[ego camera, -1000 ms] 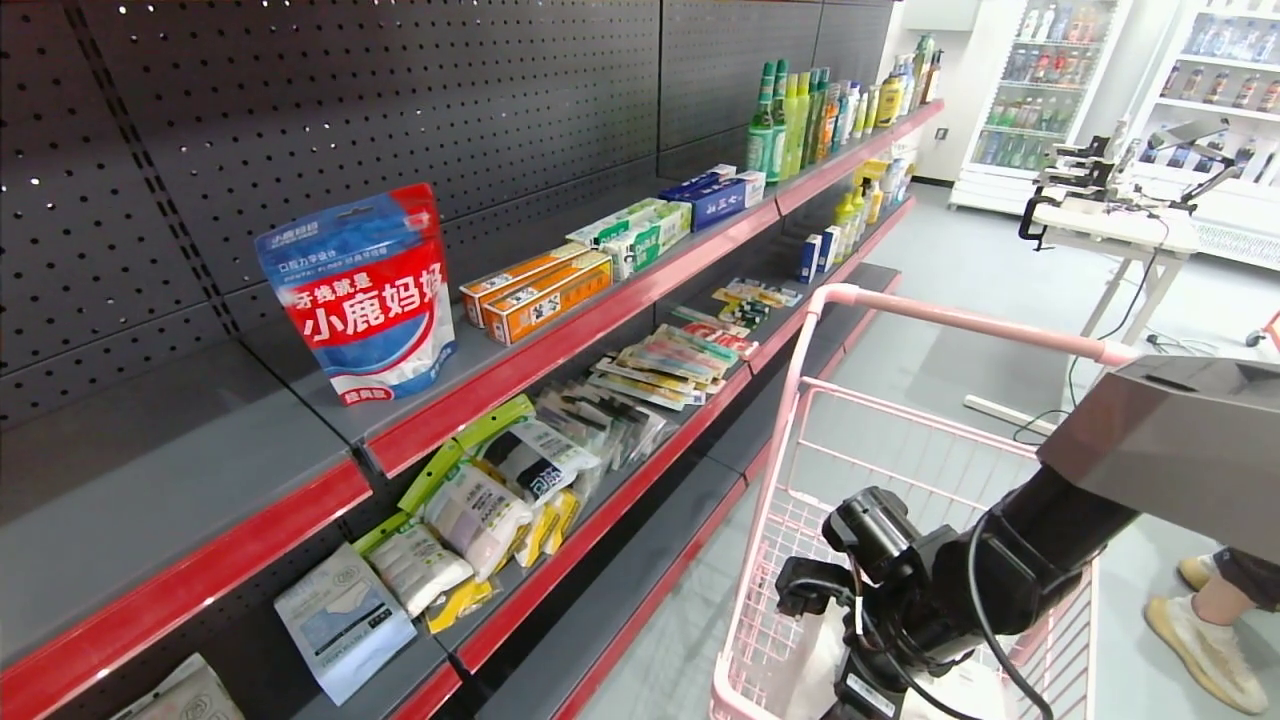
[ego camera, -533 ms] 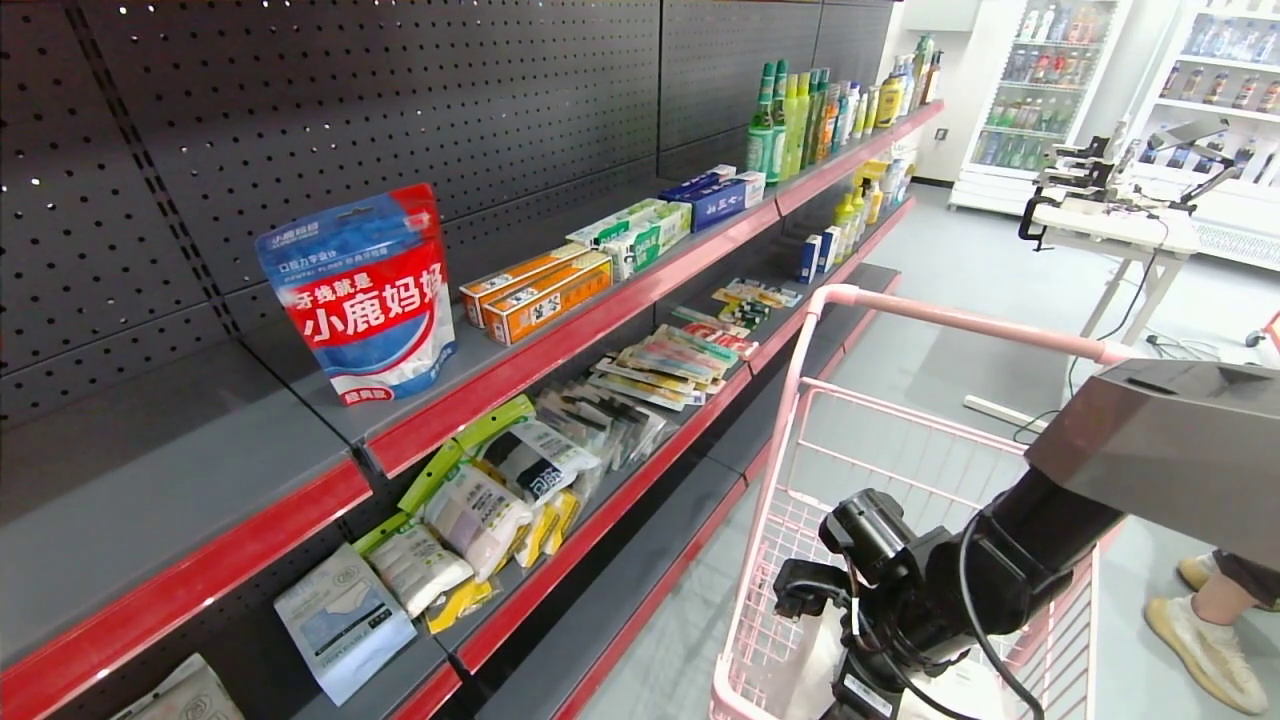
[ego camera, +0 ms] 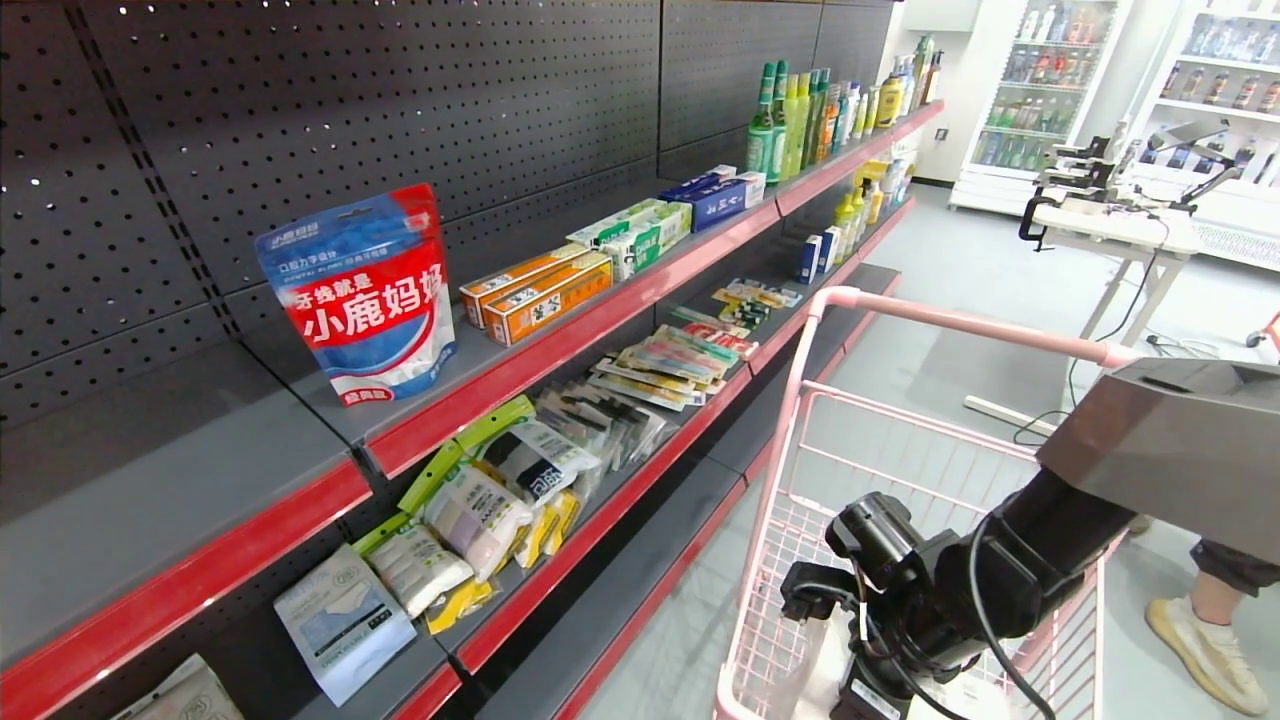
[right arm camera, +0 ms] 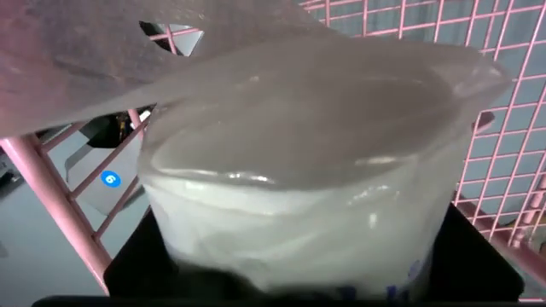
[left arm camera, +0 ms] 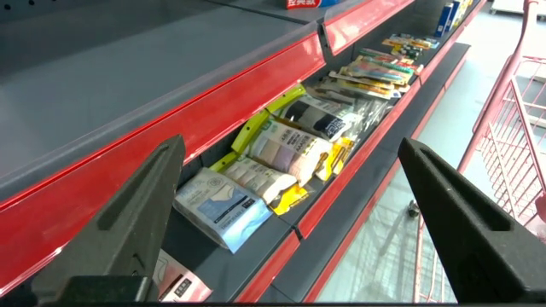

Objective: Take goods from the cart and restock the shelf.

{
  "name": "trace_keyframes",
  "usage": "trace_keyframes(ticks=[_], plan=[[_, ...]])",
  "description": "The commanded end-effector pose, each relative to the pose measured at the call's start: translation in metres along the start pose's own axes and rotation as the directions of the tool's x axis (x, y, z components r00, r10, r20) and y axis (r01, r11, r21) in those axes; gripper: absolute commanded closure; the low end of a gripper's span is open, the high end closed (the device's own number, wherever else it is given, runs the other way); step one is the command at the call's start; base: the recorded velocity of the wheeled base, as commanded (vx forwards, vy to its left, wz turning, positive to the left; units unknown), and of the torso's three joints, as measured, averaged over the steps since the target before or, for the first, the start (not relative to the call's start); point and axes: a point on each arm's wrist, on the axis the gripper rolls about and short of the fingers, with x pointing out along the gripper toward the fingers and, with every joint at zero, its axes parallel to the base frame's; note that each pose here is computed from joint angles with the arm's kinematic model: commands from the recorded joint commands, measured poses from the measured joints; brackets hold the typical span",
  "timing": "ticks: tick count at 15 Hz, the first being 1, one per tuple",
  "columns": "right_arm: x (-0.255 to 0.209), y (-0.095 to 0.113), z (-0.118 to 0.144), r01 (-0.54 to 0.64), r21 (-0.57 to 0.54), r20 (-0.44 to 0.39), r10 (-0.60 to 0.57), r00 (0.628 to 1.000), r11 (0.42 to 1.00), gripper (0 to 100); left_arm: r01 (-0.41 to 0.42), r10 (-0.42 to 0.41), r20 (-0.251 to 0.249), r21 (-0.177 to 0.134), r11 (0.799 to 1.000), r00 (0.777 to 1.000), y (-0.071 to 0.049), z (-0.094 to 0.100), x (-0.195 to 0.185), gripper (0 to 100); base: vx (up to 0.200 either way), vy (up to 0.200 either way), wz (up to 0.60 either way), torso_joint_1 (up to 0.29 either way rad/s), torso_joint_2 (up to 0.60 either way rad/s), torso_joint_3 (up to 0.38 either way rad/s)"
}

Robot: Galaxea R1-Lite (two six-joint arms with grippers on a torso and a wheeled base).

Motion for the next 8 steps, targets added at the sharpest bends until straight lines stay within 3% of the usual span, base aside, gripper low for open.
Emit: trace_keyframes(ticks=[1,5,8], plan=[[-0.026,-0.01,0.002,0.048,0.047,0.078,-0.051,0.996,0.998,100,0.0,0.0,-0.001,0.0,1.0,1.0,0.0,0.0,0.0,0,0.0,0.0,0.0,0.0,0.0,0.0],[-0.078,-0.047,-0.003,0.17,0.185,0.126,-0.195,0.973,0.968,100,0.0,0.0,-0.001,0.0,1.0,1.0,0.0,0.0,0.0,0,0.0,0.0,0.0,0.0,0.0,0.0],[-0.13,-0.064,-0.01,0.247,0.319,0.235,-0.328,0.915,0.915,100,0.0,0.0,-0.001,0.0,1.0,1.0,0.0,0.0,0.0,0,0.0,0.0,0.0,0.0,0.0,0.0]])
